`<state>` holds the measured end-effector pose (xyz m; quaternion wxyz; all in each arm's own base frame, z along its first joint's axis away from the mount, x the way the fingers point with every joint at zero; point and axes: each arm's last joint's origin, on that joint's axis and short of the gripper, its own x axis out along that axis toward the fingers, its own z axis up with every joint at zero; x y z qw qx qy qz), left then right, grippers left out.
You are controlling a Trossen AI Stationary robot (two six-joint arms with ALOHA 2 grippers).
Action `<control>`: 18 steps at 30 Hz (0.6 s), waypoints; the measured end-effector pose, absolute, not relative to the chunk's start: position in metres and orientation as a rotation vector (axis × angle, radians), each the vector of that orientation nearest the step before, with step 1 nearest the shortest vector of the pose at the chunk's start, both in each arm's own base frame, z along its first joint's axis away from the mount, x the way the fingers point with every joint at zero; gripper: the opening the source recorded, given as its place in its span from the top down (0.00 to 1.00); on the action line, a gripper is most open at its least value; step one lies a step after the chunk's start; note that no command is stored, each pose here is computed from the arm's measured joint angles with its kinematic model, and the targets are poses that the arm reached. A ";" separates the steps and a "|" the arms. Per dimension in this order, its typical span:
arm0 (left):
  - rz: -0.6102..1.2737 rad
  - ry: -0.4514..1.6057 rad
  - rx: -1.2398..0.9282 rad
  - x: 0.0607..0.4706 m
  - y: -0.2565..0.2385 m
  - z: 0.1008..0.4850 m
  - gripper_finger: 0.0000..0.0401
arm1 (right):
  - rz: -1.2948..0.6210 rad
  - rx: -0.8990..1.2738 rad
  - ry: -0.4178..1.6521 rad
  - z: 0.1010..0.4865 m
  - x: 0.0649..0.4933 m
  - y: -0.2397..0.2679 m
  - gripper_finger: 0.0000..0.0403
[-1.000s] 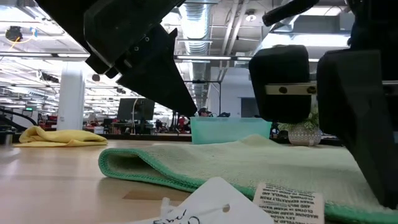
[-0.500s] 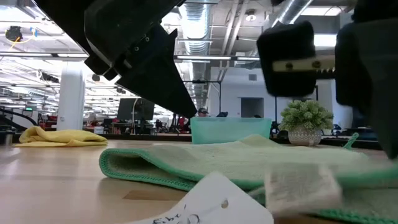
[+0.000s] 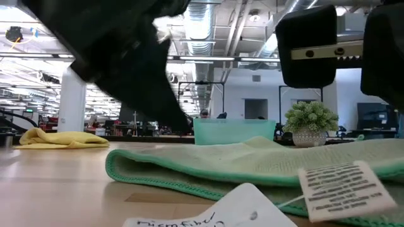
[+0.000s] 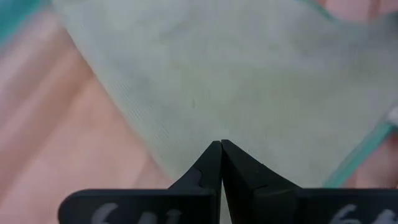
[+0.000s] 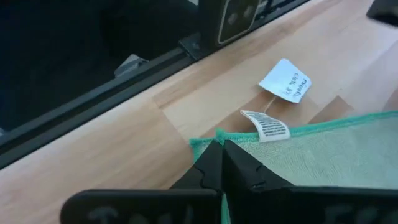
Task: Fold microfiber towels
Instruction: Fold the green microfiber cloth
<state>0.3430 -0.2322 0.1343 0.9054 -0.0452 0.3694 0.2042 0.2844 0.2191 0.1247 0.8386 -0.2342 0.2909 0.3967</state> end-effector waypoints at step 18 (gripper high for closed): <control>0.384 0.837 -0.146 0.324 -0.225 0.108 1.00 | 0.847 -0.431 0.649 0.124 0.284 0.219 0.89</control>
